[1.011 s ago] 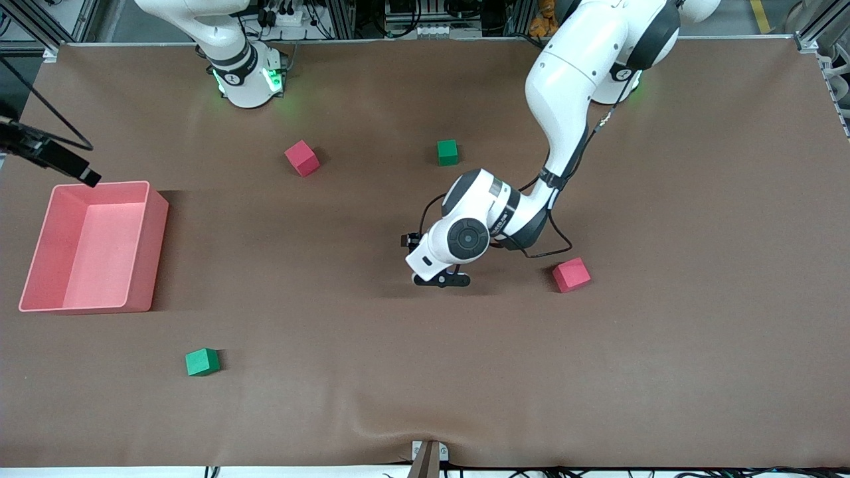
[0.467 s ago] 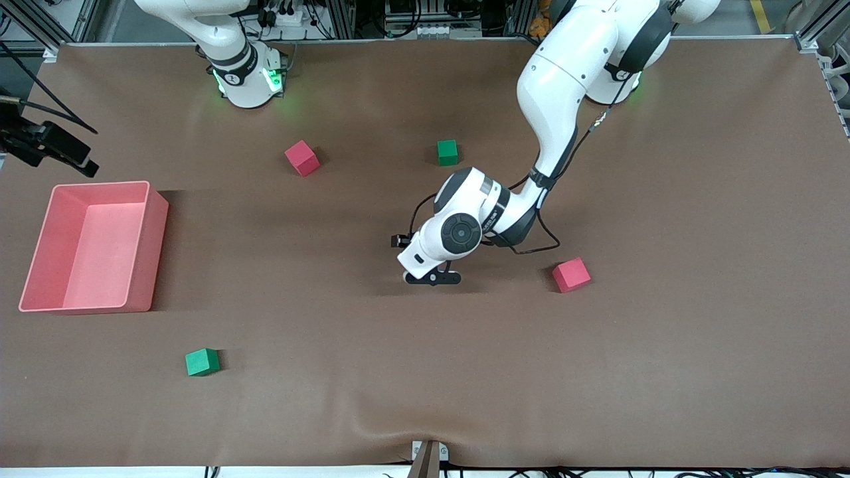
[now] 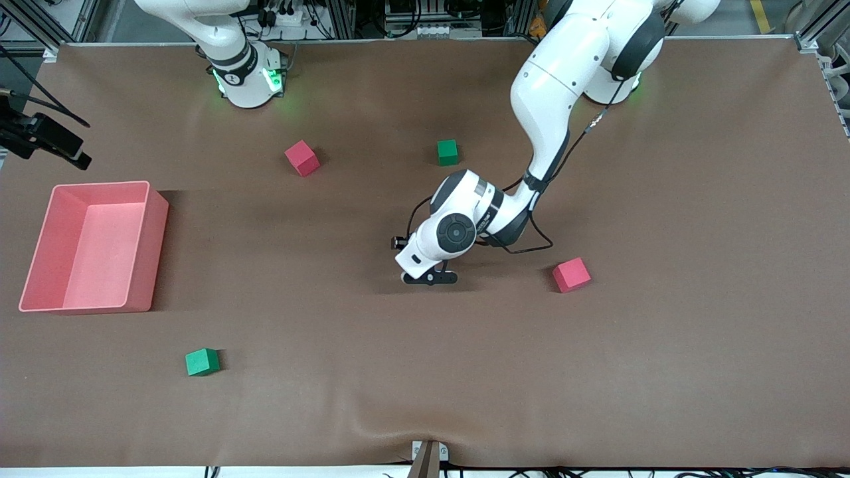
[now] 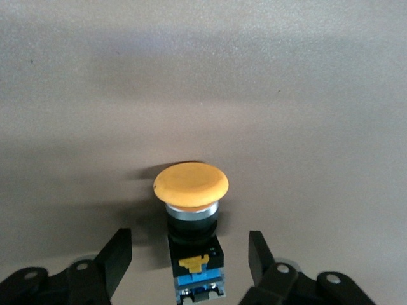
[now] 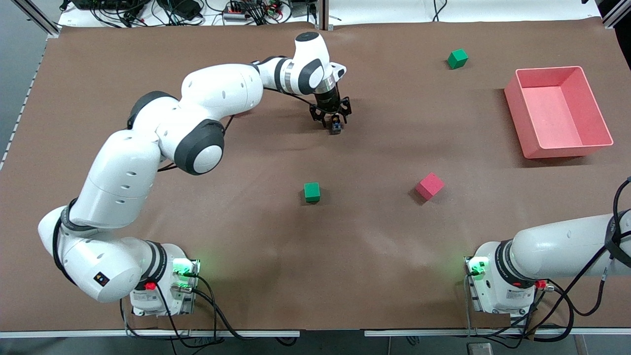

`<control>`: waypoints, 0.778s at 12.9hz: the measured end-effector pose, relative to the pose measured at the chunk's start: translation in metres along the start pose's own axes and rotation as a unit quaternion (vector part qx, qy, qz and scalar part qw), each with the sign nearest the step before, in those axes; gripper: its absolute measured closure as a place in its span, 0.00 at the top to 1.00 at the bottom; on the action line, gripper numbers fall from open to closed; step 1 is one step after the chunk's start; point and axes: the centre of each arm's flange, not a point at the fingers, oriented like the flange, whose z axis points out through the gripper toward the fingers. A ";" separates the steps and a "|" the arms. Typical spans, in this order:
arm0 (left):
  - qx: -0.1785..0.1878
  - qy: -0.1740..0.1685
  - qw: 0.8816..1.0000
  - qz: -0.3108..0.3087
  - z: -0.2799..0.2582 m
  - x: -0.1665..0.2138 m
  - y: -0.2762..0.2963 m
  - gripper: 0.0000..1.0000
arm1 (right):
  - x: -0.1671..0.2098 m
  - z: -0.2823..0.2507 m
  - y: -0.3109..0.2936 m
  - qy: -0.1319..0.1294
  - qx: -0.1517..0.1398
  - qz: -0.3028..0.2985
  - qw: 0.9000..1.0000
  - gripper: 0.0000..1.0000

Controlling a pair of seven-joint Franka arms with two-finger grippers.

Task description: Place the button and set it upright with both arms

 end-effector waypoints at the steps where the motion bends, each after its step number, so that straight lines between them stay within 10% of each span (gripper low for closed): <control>1: -0.001 0.000 1.000 -0.002 -0.001 0.000 0.000 0.81 | 0.000 0.000 0.000 -0.001 0.000 0.000 1.000 1.00; 10: -0.008 -0.016 1.000 -0.021 0.000 -0.002 0.000 0.59 | -0.002 0.003 0.002 -0.012 -0.005 -0.003 1.000 1.00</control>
